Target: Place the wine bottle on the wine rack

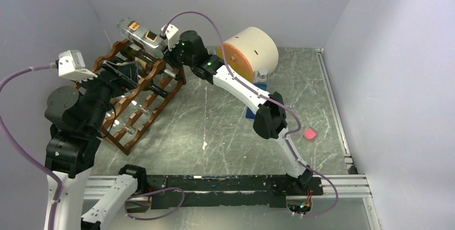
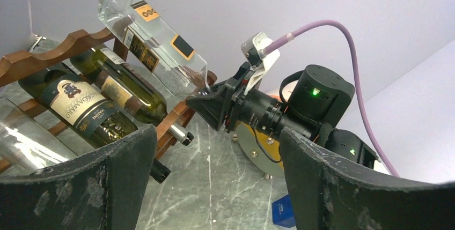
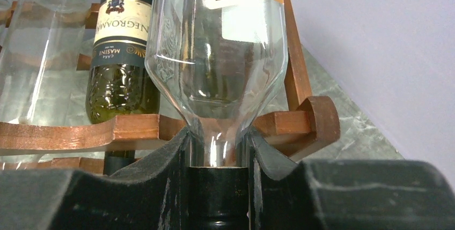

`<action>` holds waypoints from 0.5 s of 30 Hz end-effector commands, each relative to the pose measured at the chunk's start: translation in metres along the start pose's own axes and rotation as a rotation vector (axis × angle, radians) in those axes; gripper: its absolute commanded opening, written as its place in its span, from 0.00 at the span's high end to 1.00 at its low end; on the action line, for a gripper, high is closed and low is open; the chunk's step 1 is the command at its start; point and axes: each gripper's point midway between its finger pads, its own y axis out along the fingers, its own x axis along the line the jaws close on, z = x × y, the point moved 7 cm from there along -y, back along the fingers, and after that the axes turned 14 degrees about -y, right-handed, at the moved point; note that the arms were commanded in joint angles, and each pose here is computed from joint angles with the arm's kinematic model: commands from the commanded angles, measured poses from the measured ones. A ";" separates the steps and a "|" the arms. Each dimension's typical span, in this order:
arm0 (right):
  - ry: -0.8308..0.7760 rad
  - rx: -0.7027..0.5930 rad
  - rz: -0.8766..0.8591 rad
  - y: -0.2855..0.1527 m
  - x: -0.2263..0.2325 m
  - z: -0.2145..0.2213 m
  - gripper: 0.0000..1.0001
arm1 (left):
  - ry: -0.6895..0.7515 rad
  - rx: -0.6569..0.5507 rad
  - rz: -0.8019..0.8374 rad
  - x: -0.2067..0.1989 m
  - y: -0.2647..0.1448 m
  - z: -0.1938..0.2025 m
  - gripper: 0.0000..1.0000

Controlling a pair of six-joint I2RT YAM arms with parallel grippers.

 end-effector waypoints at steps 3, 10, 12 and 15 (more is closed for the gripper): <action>-0.111 -0.262 0.070 -0.008 -0.020 -0.067 0.89 | 0.020 0.006 0.010 0.001 0.001 0.003 0.12; -0.149 -0.225 0.065 -0.001 -0.018 -0.053 0.78 | 0.024 0.034 0.012 0.002 0.007 0.009 0.12; -0.158 -0.220 0.066 0.000 -0.018 -0.051 0.74 | 0.025 0.037 0.015 0.002 0.008 0.009 0.12; -0.163 -0.210 0.066 0.001 -0.018 -0.048 0.70 | 0.026 0.041 0.013 0.003 0.010 0.011 0.12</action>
